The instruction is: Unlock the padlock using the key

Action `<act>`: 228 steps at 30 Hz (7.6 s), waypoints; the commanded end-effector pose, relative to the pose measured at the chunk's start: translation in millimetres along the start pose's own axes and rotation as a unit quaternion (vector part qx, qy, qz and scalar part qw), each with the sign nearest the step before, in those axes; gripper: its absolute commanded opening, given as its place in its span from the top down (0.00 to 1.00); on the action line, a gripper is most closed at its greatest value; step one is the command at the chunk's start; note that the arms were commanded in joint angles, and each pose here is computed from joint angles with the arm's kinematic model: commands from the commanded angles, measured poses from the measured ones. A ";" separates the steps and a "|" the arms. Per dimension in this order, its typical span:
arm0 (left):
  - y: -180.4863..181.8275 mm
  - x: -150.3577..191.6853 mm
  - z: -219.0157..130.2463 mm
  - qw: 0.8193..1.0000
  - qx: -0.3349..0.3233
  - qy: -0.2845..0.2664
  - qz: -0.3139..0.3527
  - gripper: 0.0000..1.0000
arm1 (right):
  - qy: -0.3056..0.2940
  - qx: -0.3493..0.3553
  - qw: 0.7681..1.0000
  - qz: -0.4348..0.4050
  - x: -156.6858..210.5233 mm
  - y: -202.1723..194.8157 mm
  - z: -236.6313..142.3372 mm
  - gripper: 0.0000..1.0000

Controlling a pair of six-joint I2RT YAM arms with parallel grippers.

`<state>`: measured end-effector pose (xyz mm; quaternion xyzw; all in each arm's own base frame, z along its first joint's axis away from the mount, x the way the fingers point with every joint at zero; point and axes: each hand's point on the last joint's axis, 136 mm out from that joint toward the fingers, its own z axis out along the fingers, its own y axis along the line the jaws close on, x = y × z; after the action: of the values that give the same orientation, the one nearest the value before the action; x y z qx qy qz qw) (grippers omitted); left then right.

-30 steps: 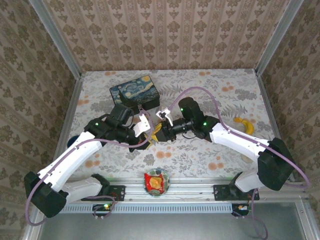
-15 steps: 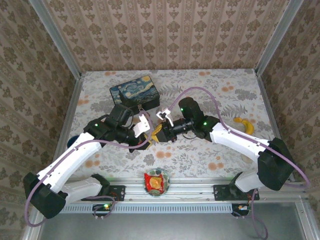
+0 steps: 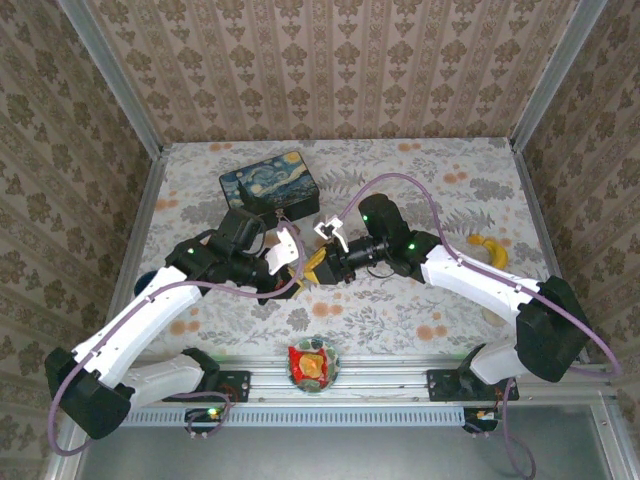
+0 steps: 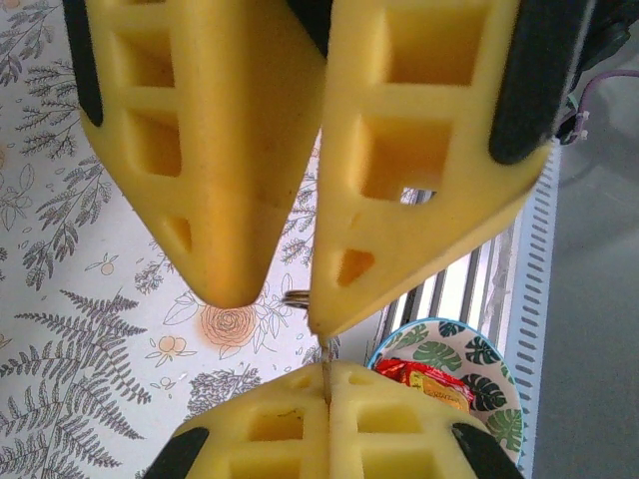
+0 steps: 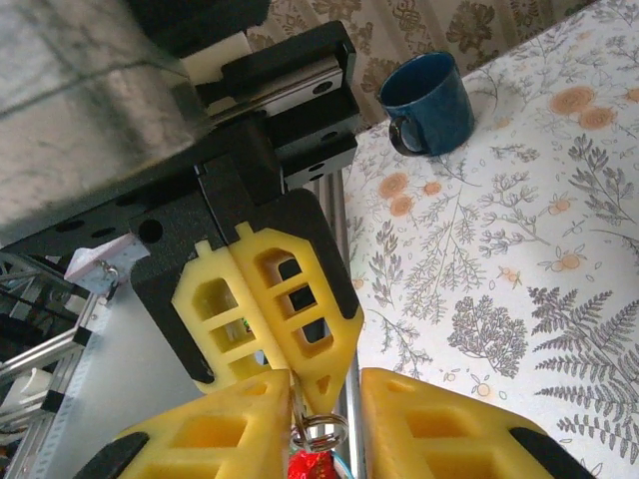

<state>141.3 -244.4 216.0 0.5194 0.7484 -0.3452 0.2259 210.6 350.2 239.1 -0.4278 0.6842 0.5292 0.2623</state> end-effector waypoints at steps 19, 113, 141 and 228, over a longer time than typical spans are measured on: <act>5.7 -14.0 -11.7 0.998 -0.006 -0.055 -0.013 0.79 | -0.011 -0.026 1.000 0.007 -3.5 7.1 -9.1 1.00; 61.1 -142.7 -9.1 0.885 0.100 -0.436 -0.132 0.89 | -0.369 0.106 0.898 0.214 -71.3 -55.4 -95.1 1.00; 50.8 -127.3 -20.2 0.917 0.055 -0.382 -0.102 1.00 | -0.340 0.141 0.907 0.206 -59.9 -61.8 -91.8 0.88; -29.9 -94.6 -46.2 0.979 0.129 -0.158 0.001 1.00 | -0.153 0.014 0.987 -0.052 -52.7 25.8 -49.9 0.66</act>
<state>157.0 -278.5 315.4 0.4792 0.6651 -0.5043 0.2714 211.1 318.3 299.0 -0.3729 0.6239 0.5778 0.3713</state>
